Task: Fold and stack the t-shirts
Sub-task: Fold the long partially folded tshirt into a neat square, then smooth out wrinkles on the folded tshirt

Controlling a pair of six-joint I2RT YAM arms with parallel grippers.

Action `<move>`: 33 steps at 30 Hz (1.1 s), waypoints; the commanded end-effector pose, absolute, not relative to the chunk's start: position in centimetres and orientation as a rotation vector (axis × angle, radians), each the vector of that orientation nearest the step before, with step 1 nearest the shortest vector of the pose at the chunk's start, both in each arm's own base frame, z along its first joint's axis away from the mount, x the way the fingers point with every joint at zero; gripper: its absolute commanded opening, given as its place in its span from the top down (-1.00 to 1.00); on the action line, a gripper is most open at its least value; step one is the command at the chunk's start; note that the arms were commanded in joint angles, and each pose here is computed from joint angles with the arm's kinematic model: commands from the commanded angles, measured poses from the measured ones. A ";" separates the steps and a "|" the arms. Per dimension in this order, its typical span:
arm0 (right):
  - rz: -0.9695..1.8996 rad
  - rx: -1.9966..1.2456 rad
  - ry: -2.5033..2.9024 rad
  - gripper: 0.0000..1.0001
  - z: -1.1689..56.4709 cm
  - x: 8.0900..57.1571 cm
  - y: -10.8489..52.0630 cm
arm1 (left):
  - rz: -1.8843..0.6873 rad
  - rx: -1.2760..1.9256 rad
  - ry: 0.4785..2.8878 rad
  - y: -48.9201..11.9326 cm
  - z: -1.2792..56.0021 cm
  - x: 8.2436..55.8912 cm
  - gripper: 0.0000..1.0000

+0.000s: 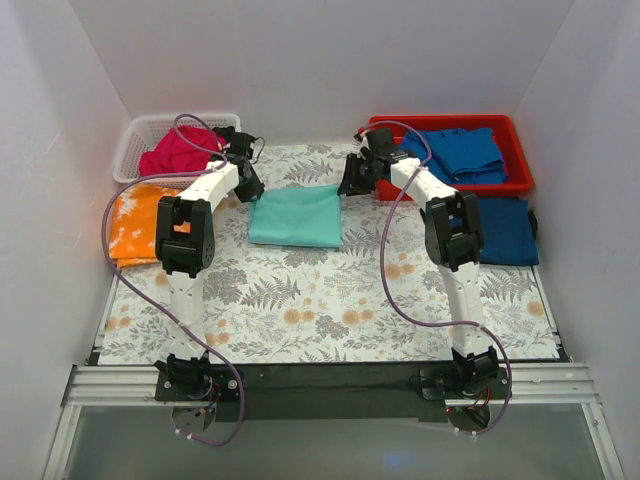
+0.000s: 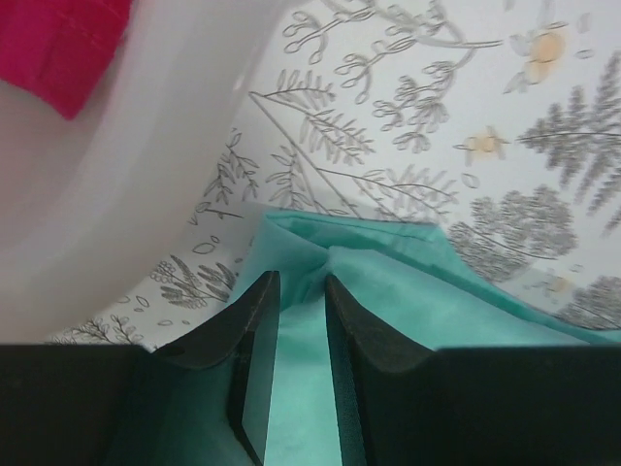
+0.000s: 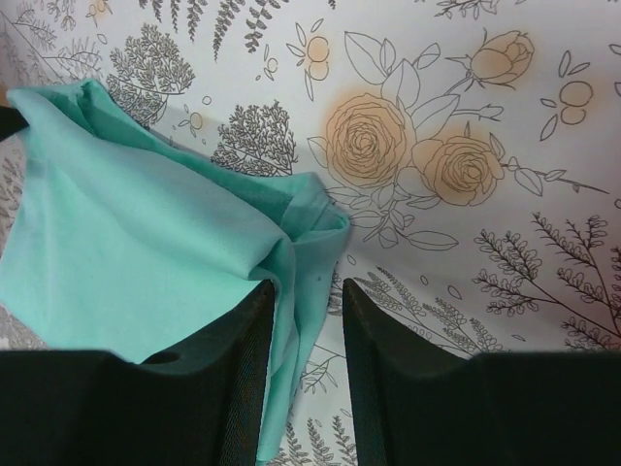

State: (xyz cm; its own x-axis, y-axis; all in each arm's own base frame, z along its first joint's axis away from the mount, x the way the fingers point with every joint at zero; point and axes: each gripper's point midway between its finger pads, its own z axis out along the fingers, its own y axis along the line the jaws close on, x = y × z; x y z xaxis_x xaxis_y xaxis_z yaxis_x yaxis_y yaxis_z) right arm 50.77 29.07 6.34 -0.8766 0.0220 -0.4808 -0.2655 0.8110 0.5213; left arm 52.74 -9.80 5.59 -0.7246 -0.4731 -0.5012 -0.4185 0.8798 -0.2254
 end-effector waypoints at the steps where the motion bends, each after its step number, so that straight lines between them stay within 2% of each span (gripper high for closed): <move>1: 0.802 -0.235 2.480 0.20 8.6 50.8 29.0 | -0.002 -0.607 2.506 -8.0 5.6 52.1 0.51; 12: 0.738 -0.310 2.449 0.21 11.8 47.6 27.7 | 0.200 -0.641 2.400 -4.6 9.8 51.7 0.46; 16: 0.707 -0.351 2.438 0.21 12.9 45.6 28.0 | 0.055 -0.639 2.363 -6.0 12.4 50.5 0.46; 20: 0.728 -0.417 2.411 0.21 14.6 43.2 29.8 | -0.269 -0.563 2.370 -10.0 14.9 48.3 0.45; 24: 0.787 -0.446 2.443 0.21 13.8 41.3 31.7 | -0.510 -0.512 2.396 -13.4 15.4 45.8 0.45; 29: 0.854 -0.459 2.515 0.21 10.7 39.9 34.1 | -0.626 -0.456 2.470 -17.2 12.6 43.6 0.46; 33: 0.909 -0.441 2.594 0.24 7.8 39.3 34.9 | -0.522 -0.497 2.542 -17.4 8.3 42.3 0.51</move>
State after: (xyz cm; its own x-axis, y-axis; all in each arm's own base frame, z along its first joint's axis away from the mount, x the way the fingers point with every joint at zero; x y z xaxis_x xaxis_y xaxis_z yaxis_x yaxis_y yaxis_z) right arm 39.49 34.36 9.92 -0.8520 -0.1865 -0.4892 -0.4435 0.7536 0.4851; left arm 43.37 -16.29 10.65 -0.7912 -0.4358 -0.4290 -0.2257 0.8602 -0.4573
